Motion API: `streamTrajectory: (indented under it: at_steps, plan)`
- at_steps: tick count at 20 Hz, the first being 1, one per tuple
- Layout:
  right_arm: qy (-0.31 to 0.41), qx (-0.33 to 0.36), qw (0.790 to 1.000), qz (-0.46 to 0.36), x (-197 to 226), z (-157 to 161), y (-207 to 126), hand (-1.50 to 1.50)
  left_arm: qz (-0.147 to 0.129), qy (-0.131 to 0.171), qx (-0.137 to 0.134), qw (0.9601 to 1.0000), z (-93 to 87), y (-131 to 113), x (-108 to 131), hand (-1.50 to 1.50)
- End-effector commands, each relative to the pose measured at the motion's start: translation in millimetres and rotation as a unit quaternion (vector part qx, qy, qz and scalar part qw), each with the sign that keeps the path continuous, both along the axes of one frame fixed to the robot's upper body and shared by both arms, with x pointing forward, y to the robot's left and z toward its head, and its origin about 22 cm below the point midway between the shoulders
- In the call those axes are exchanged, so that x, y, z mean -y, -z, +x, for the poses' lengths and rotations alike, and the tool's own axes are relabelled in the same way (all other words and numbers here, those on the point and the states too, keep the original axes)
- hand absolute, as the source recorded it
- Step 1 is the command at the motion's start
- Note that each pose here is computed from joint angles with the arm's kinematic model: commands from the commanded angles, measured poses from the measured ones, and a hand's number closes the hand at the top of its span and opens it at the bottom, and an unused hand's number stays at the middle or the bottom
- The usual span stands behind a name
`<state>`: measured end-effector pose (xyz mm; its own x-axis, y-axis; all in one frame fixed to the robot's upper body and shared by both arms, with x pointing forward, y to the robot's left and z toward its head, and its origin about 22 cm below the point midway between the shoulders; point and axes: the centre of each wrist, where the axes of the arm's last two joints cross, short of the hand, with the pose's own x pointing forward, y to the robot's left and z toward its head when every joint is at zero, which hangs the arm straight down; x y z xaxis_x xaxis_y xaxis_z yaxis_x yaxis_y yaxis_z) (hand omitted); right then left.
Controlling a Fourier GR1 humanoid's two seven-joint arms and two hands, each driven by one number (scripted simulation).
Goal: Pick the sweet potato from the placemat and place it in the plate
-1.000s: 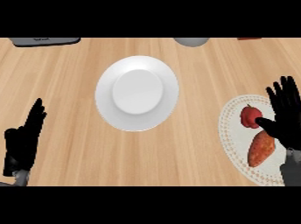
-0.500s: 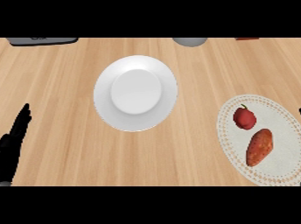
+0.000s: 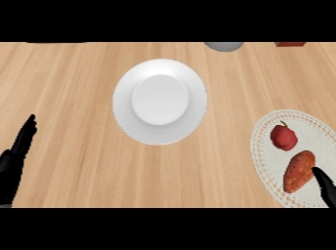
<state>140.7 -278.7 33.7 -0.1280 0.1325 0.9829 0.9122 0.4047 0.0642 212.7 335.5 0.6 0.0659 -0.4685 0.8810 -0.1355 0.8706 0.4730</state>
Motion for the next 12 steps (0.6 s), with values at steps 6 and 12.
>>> streamTrajectory:
  at_steps: [6, 12]
  plan:
    - [-0.051, -0.198, 0.978, 0.044, 10, -59, -27, -1.50, 0.005, 0.026, 0.006, 0.9996, 2.6, 6, 16, 0.00]
    - [-0.090, -0.290, 0.950, 0.077, 38, -47, -66, -1.50, 0.012, 0.026, 0.013, 0.9995, 9.7, 0, 2, 0.00]
